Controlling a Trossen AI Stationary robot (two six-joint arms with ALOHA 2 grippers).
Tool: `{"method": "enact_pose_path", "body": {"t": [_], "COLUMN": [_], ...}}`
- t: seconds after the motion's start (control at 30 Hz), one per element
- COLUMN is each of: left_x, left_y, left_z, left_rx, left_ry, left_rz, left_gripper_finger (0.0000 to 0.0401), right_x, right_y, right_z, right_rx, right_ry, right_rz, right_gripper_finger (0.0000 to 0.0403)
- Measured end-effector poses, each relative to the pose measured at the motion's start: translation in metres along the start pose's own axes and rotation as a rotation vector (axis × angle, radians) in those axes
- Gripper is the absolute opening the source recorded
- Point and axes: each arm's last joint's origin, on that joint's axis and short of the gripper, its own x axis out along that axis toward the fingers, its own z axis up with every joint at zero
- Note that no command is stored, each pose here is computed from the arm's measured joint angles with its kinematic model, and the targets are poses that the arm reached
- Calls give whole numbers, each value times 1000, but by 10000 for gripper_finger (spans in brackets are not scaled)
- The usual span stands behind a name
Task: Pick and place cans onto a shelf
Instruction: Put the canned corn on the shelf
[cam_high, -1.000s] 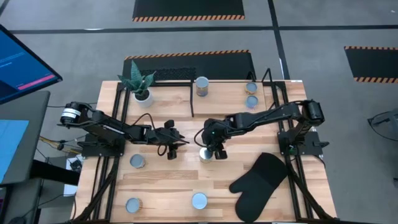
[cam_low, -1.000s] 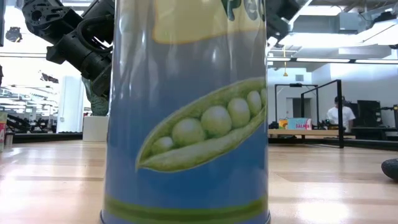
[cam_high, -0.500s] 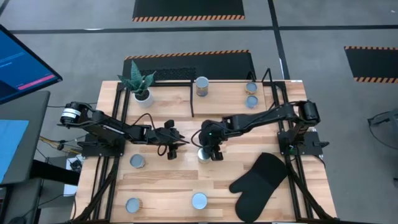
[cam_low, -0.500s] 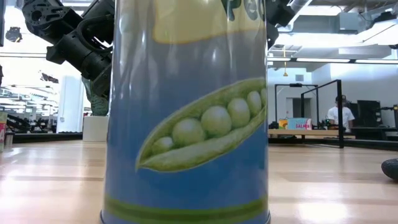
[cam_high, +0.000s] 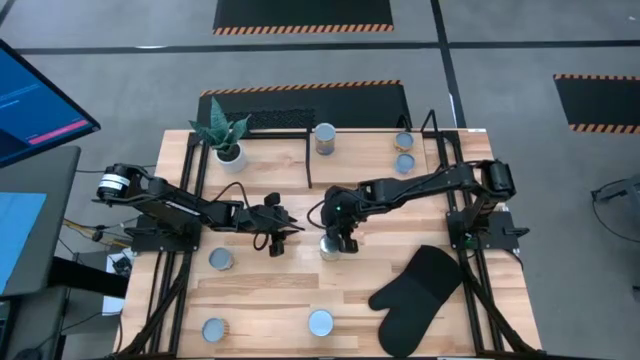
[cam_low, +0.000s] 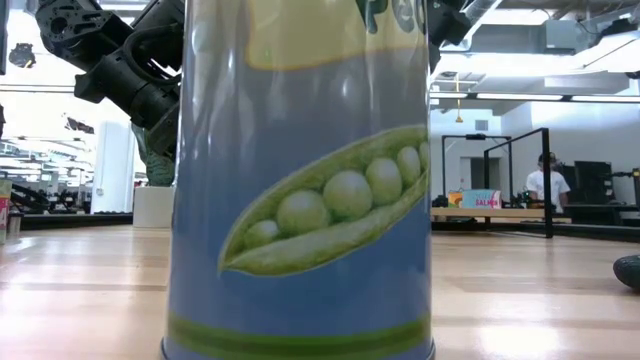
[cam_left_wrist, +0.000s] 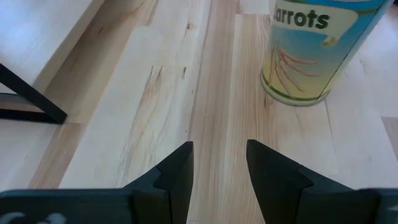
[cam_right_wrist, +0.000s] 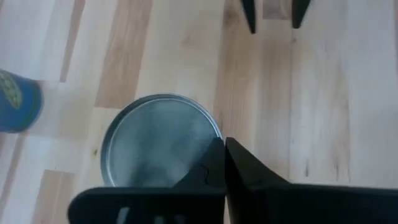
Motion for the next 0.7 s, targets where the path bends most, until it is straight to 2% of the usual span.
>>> {"method": "enact_pose_path", "body": {"t": [0.27,0.47,0.57,0.7], "left_x": [0,0,0,0], "left_y": [0,0,0,0], "left_z": [-1,-2,-3,-3], "left_rx": [1,4,6,6], "left_ry": [6,20,31,29], "left_rz": [0,1,2,2], "left_gripper_finger": [140,140,140,140], "right_x": [-25,-63,-78,-90], "right_y": [-17,-33,-48,-73], "right_z": [10,26,36,35], "right_rx": [-9,-59,-64,-39], "right_ry": [29,20,-25,-25], "right_rz": [-42,-175,-223,-264], "right_gripper_finger": [5,4,5,4]}}
